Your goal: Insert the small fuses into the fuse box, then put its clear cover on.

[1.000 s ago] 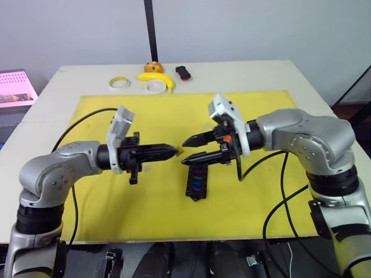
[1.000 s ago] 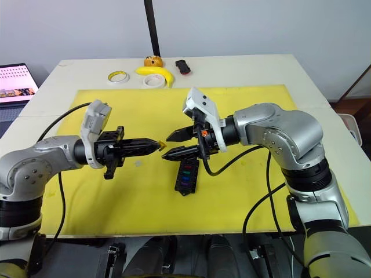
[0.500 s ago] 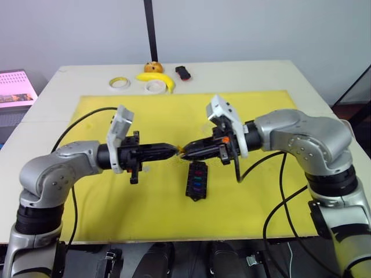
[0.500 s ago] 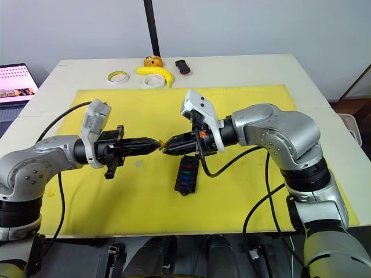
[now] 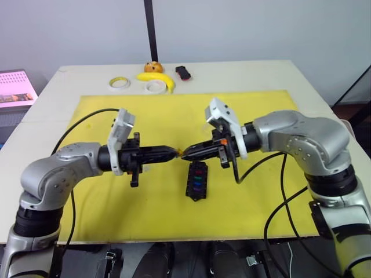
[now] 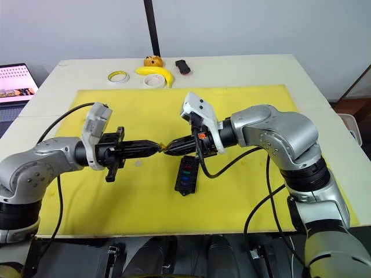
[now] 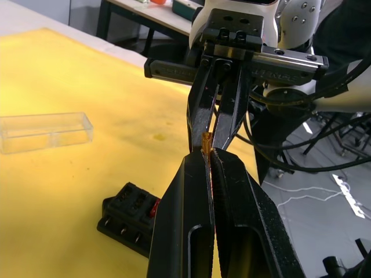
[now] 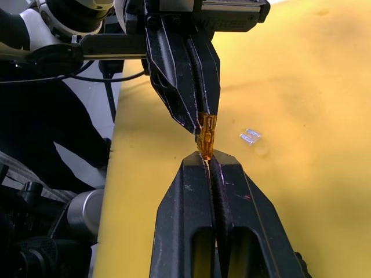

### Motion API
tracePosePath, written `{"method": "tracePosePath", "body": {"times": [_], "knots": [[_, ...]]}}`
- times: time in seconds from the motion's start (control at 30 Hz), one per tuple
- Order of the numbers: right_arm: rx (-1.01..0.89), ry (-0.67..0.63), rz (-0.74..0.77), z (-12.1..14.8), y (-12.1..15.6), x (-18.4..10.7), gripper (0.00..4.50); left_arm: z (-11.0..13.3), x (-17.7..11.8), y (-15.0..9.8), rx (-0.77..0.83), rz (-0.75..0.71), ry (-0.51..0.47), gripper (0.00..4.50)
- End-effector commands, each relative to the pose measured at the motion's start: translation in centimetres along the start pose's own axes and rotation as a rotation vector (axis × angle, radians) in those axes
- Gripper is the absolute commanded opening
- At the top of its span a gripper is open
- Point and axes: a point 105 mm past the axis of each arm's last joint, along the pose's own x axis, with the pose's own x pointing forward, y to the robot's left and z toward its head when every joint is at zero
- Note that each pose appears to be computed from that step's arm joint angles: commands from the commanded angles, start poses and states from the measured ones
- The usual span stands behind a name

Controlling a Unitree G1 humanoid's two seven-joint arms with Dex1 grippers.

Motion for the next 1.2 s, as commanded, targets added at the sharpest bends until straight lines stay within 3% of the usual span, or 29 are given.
{"method": "tracePosePath", "body": {"times": [0.03, 0.1, 0.2, 0.27, 1.2], "knots": [[-0.105, -0.014, 0.02, 1.4, 0.94, -0.49, 0.03, 0.14, -0.07, 0.03, 0.025, 0.016, 0.012, 0.0], [-0.105, -0.007, 0.02, 1.25, 0.96, -0.51, 0.03, 0.16, -0.07, 0.03, 0.026, 0.016, 0.011, 0.0], [-0.096, -0.001, 0.018, 1.11, 0.89, -0.55, 0.95, 0.18, -0.06, 0.04, 0.027, 0.016, 0.01, 0.0], [-0.09, -0.002, 0.016, 1.2, 0.77, -0.57, 1.83, 0.19, -0.07, 0.04, 0.028, 0.016, 0.01, 0.0], [-0.044, -0.004, 0.021, 1.46, 0.27, 0.22, 1.83, 0.12, 0.18, -0.01, 0.037, 0.015, 0.01, 0.0]]}}
